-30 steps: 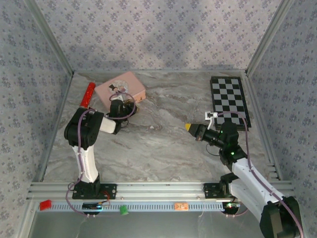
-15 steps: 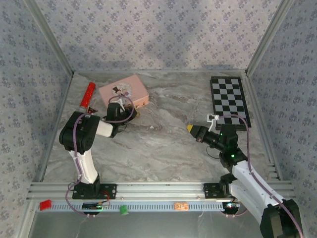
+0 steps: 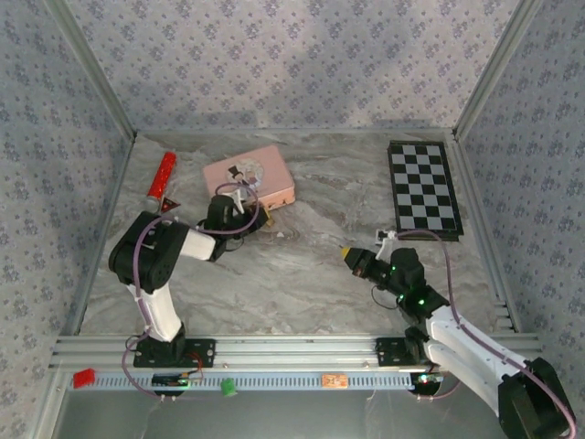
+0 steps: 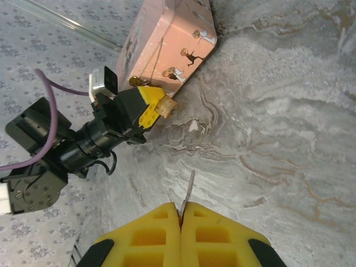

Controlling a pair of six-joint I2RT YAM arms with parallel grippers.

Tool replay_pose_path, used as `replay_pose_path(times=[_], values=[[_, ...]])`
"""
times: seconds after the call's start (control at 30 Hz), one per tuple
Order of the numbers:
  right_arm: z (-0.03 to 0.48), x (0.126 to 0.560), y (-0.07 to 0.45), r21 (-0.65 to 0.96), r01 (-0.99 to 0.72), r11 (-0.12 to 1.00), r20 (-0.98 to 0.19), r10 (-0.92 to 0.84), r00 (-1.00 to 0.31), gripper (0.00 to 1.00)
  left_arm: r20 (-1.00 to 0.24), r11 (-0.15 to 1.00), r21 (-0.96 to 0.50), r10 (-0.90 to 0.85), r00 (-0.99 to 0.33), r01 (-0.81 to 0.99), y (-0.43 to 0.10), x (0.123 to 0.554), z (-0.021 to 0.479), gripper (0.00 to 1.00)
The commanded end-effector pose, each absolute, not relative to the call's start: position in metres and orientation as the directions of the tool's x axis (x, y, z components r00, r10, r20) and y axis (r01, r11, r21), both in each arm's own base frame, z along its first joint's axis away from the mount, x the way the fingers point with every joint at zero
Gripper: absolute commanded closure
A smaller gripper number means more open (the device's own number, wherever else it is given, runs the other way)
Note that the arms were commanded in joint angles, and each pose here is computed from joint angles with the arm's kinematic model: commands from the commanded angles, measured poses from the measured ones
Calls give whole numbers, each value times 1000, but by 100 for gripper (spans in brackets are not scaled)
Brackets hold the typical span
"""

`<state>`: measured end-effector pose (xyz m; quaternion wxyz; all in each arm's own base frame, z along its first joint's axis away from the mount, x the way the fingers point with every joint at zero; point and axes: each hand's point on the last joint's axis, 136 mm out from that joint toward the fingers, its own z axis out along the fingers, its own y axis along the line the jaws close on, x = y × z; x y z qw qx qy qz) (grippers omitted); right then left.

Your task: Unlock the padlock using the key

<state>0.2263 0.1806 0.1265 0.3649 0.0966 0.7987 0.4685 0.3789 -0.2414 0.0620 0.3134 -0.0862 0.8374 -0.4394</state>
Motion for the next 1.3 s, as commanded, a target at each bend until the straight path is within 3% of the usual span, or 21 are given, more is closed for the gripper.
replay_pose_path(times=[0.0, 0.17, 0.63, 0.9, 1.27], values=[[124, 234, 176, 829, -138, 543, -482, 566, -668, 100, -267, 432, -897, -367, -891, 91, -281, 350, 83, 92], [112, 230, 185, 841, -100, 532, -445, 576, -686, 100, -214, 423, -904, -321, -923, 62, -300, 332, 80, 92], [108, 229, 191, 813, -96, 575, -469, 549, -692, 100, -187, 566, -822, -171, -967, 59, -319, 285, 38, 90], [103, 227, 187, 808, -76, 584, -462, 549, -696, 100, -160, 562, -825, -151, -975, 49, -323, 268, 28, 86], [103, 227, 187, 810, -75, 581, -461, 553, -694, 100, -120, 650, -760, -155, -981, -9, -314, 255, -5, 83]])
